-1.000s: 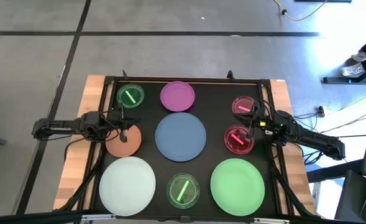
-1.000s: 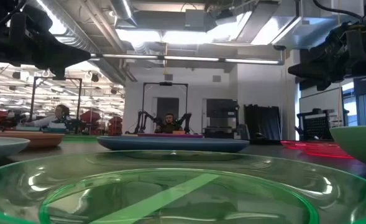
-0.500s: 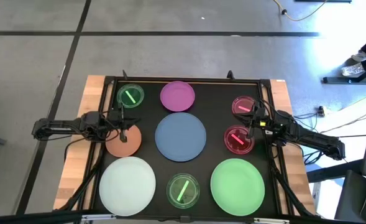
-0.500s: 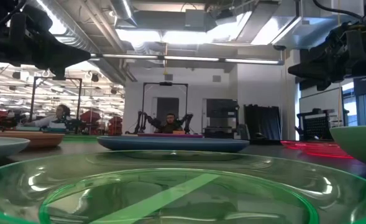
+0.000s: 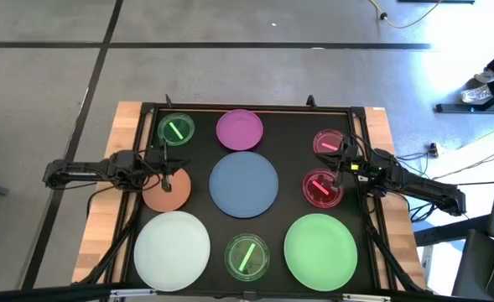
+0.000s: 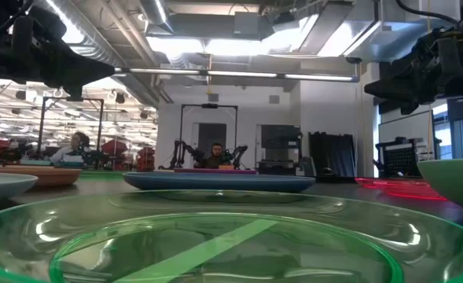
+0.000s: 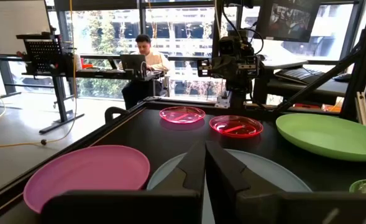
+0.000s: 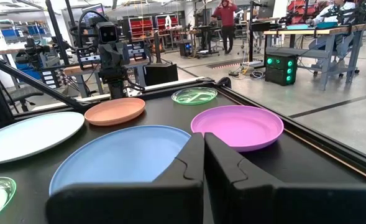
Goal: Stack plastic plates
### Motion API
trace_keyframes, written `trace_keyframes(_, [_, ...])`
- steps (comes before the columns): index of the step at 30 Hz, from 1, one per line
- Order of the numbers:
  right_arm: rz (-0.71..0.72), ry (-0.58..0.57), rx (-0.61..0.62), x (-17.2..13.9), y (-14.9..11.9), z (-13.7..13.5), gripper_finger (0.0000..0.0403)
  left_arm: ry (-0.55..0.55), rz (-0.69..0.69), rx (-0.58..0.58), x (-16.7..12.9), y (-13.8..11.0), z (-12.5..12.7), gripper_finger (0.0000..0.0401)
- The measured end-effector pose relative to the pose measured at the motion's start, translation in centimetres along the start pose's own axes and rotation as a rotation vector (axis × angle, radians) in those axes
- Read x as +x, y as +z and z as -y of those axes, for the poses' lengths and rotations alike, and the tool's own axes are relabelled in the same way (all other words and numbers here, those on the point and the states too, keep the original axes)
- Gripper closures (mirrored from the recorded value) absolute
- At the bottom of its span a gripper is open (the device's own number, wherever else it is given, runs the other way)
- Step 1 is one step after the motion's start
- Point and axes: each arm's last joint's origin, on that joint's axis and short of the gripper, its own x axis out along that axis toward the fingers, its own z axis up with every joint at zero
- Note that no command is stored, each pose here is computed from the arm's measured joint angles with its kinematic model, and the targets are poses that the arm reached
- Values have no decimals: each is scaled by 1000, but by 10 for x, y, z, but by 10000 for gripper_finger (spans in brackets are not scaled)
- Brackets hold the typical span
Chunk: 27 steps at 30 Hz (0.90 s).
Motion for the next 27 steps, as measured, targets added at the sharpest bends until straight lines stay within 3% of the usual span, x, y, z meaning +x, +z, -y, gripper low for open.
trace_keyframes(22, [1, 0, 0, 0, 0, 0, 400, 0, 1, 34, 0, 0, 0, 395])
trace_keyframes(27, [7, 0, 0, 0, 1, 0, 400, -9, 91, -24, 0, 9, 0, 395])
